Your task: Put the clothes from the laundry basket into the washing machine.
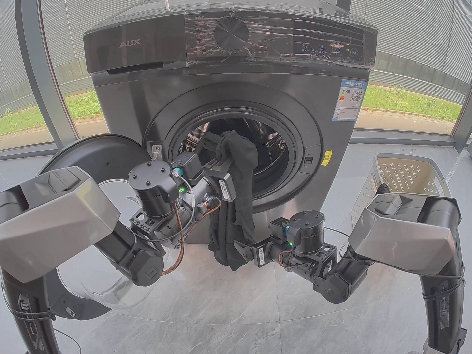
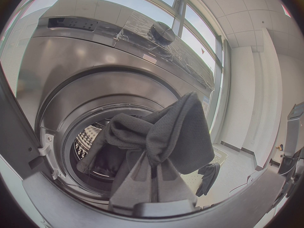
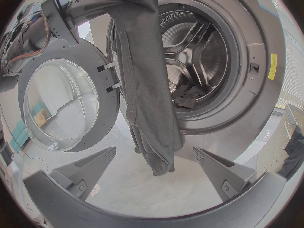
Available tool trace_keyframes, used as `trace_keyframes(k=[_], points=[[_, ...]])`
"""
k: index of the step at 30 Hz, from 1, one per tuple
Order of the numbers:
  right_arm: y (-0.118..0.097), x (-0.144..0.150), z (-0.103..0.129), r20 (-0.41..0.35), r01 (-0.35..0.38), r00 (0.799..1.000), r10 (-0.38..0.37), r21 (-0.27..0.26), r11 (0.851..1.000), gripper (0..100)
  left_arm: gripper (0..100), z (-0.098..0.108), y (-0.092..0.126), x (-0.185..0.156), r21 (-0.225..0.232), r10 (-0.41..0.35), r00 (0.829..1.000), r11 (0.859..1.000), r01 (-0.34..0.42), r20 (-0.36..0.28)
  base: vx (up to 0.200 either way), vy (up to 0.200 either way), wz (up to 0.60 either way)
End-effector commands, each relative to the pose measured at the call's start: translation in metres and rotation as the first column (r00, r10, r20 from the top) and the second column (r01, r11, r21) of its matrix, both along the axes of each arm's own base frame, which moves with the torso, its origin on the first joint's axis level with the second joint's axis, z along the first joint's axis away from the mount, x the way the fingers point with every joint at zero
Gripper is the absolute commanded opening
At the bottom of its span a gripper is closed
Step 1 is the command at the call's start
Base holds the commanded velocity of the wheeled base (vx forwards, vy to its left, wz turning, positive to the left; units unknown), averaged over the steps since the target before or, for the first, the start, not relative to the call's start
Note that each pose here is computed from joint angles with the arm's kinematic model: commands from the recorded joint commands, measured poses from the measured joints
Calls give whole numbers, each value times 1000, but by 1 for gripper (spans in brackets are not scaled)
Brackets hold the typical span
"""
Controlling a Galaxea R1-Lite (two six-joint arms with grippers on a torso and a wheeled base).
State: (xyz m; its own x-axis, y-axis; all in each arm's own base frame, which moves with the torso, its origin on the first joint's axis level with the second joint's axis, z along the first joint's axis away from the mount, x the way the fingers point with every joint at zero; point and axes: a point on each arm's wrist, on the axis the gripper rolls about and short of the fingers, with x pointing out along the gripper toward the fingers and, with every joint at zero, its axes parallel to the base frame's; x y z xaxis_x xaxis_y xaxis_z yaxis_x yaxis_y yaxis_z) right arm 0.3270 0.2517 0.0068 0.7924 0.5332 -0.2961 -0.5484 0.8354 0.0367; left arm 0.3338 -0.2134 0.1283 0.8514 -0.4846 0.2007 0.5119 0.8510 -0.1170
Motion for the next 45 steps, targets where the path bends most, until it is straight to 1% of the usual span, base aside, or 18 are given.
trace_keyframes(k=[1,6,11,16,19,20,25,34,38,41,45], points=[[5,5,-4,9,-2,1000,2,5,1000,100,0,2,2,-1,-3,3,1000,1000,-3,4,0,0,0],[8,16,-3,33,14,999,-15,21,1000,100,0,3,2,-1,-5,3,1000,1000,-3,8,0,0,0],[6,19,-1,40,23,999,-24,26,999,100,0,2,3,-1,-3,5,1000,1000,-5,5,0,0,0],[4,33,5,73,45,996,-49,52,998,100,0,2,3,-1,-5,4,1000,1000,-4,5,0,0,0],[6,39,2,83,52,995,-57,61,997,100,0,1,4,-2,-6,3,1000,1000,-3,-2,0,0,0],[6,39,2,83,52,995,-57,61,997,0,0,1,4,-2,-6,3,1000,1000,-3,-2,0,0,0],[12,38,3,99,47,994,-54,76,996,0,0,0,5,-3,-11,3,1000,1000,-3,3,0,0,0],[12,35,7,104,42,993,-51,82,996,0,0,-1,4,-3,-10,3,1000,1000,-3,2,0,0,0],[1,24,25,118,46,991,-56,86,995,0,0,-5,8,-3,-4,9,1000,1000,-9,-11,0,0,0],[-15,13,48,123,58,990,-68,86,995,0,0,-10,15,-1,0,28,1000,1000,-28,-14,0,0,0],[-34,5,65,130,76,988,-87,86,993,0,0,-12,19,-1,5,35,999,999,-35,-21,0,0,0]])
